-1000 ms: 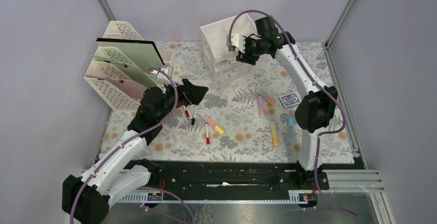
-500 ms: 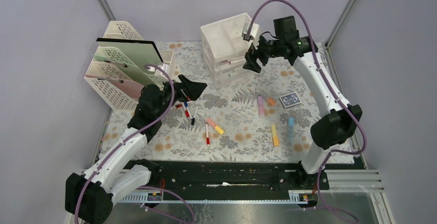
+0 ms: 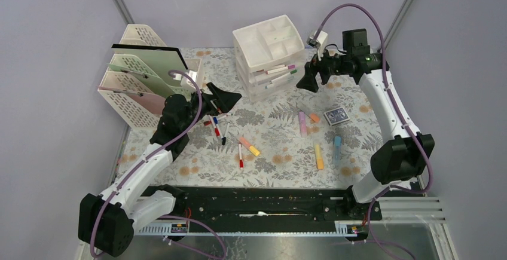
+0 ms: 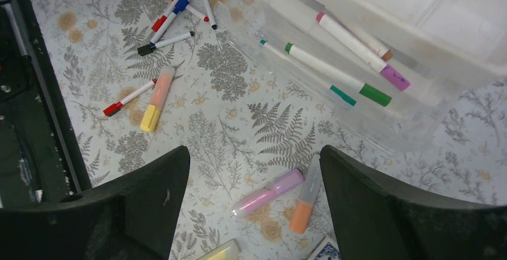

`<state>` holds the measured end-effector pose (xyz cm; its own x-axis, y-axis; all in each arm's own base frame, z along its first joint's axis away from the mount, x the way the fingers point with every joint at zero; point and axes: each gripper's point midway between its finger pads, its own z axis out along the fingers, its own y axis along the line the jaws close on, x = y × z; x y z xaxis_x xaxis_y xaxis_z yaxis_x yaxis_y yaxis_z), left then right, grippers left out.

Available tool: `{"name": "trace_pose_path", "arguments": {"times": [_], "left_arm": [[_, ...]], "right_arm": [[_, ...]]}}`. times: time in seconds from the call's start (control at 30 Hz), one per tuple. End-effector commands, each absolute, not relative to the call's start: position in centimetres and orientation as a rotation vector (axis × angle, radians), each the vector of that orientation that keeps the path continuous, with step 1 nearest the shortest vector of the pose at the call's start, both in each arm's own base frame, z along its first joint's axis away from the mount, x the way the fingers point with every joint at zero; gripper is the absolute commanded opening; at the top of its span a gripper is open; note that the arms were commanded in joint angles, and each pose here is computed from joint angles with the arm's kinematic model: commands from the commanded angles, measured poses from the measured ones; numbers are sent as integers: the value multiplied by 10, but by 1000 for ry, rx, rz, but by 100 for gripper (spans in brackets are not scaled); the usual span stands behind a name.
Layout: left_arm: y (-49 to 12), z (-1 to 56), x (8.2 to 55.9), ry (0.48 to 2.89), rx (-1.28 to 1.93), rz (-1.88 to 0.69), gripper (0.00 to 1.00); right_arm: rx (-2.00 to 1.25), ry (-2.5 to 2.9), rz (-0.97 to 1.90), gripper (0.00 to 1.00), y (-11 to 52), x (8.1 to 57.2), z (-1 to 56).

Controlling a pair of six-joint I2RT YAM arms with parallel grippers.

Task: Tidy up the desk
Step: Place the stationery in the drawer, then close the drawer in the storage box.

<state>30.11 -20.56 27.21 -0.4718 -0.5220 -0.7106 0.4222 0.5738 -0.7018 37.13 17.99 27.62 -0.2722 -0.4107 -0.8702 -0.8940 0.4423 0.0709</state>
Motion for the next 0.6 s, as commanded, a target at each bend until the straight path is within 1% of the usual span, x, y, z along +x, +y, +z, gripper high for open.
{"name": "trace_pose_path", "arguments": {"times": [0.0,0.2,0.43,0.57], "left_arm": [[-209,308,303,1644,-60,-1162,99],[-211,303,303,1689,-57,-1161,99],[-213,268,301,1943,-43,-1086,99],[-212,253,297,2046,-10,-1009,99]], "right_arm": [[-1018,1819,822,87,174,360,297],[-933,1863,887,87,163,353,284],[-838,1916,961,87,153,341,263],[-775,1937,1000,87,147,337,249]]}}
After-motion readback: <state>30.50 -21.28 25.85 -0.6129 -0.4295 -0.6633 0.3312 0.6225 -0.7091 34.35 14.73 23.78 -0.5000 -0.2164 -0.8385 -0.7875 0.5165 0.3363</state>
